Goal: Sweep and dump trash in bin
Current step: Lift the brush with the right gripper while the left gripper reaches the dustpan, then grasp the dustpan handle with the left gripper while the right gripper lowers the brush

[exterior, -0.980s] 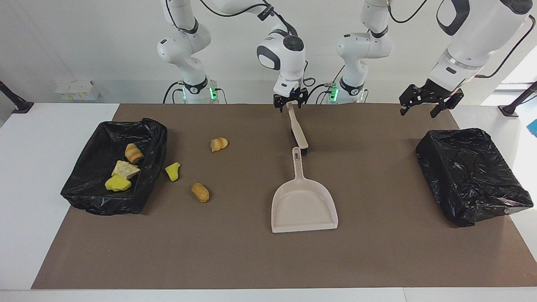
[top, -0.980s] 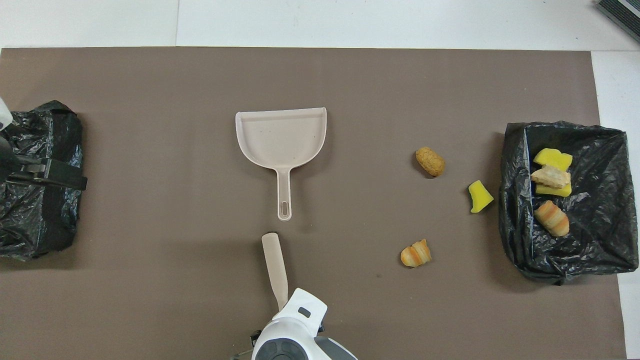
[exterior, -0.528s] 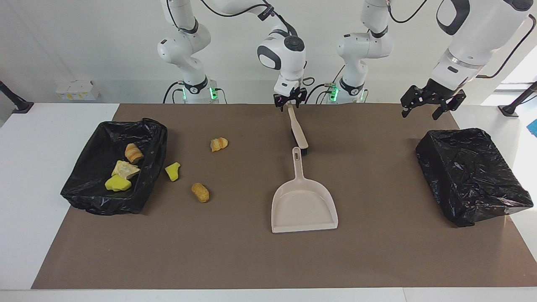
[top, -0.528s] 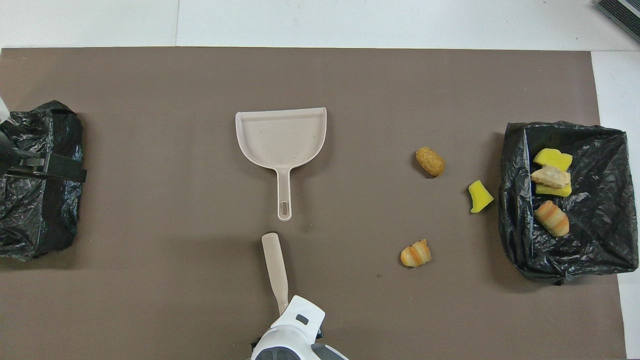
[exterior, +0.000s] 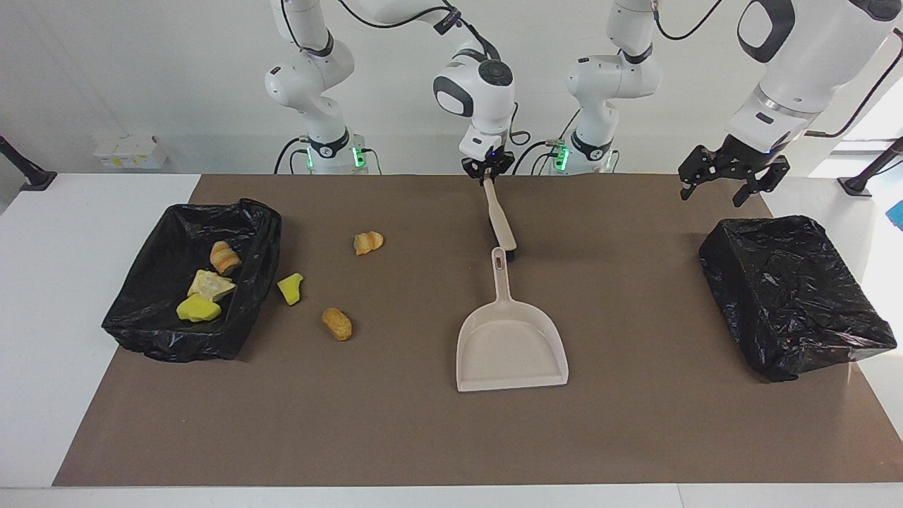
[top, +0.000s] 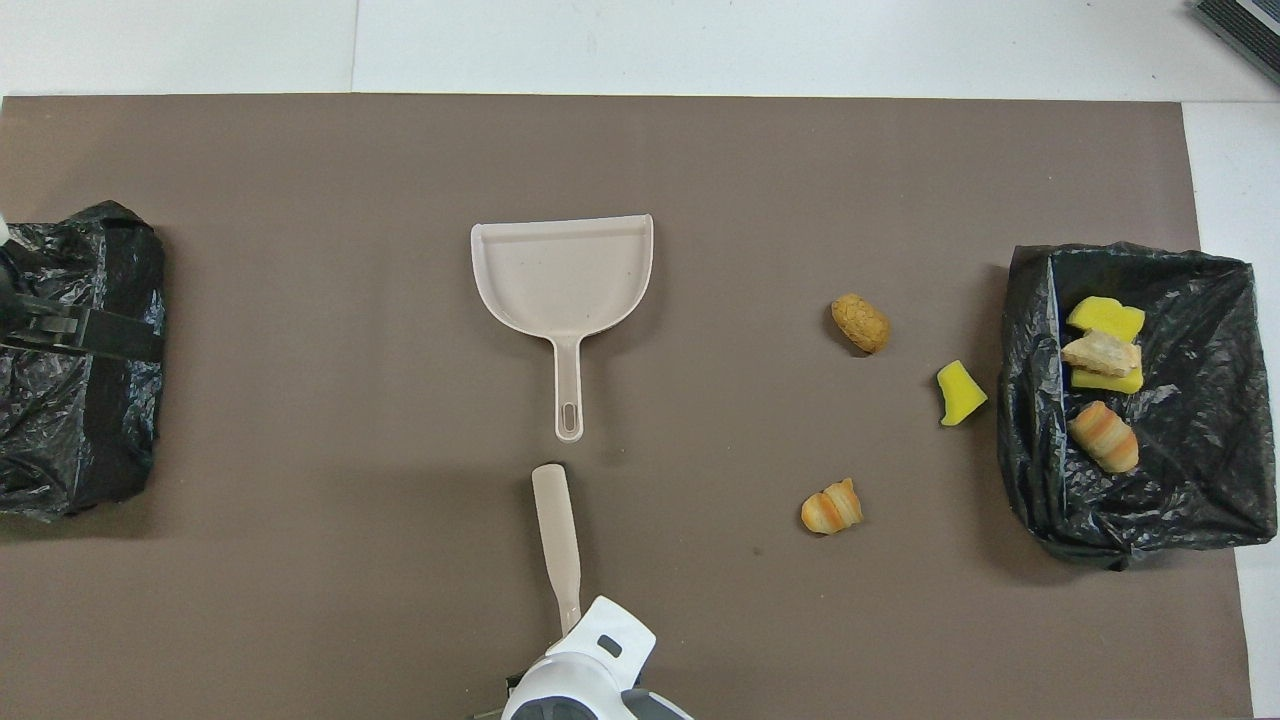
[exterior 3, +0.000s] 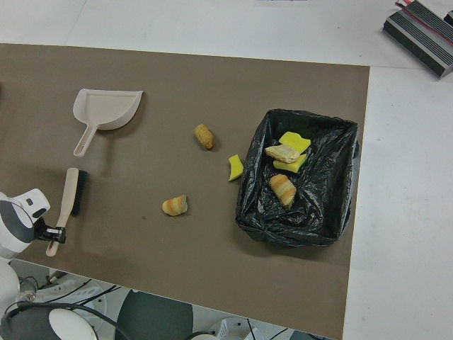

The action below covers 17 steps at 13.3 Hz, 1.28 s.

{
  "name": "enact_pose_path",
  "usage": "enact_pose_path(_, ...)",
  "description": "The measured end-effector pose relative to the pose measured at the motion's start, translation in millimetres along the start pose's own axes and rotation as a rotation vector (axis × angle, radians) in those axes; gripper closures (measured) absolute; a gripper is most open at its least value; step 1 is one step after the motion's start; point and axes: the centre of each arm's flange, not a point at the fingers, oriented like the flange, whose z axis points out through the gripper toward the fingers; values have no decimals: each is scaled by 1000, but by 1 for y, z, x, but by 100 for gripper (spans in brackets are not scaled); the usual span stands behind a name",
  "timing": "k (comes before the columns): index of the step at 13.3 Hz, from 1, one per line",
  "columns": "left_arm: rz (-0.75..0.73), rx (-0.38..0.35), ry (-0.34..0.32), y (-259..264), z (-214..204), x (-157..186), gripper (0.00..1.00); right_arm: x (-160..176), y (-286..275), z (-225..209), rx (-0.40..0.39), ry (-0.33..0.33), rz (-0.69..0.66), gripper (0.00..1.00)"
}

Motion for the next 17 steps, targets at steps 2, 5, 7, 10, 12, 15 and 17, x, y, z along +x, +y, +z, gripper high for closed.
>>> enact_pose_path(2,1,1,6,0,0,1,0,-3,2,-8,-21,-14,62,74)
enact_pose_path(5,11,3,18,3,6,6,0,1,22,-50,-45,-18,155,74)
enact_pose_path(7,29,3,22,11,18,16,0,6,46,-82,-67,-27,203,74)
enact_pose_path(10,95,-1,21,51,44,37,0,14,78,-105,-96,-45,284,74)
enact_pose_path(12,95,-3,25,85,63,49,0,19,95,-104,-126,-71,345,74)
enact_pose_path(15,43,-11,47,149,102,69,0,36,124,-93,-150,-93,491,74)
enact_pose_path(17,9,-18,55,194,135,78,0,42,143,-82,-172,-108,602,74)
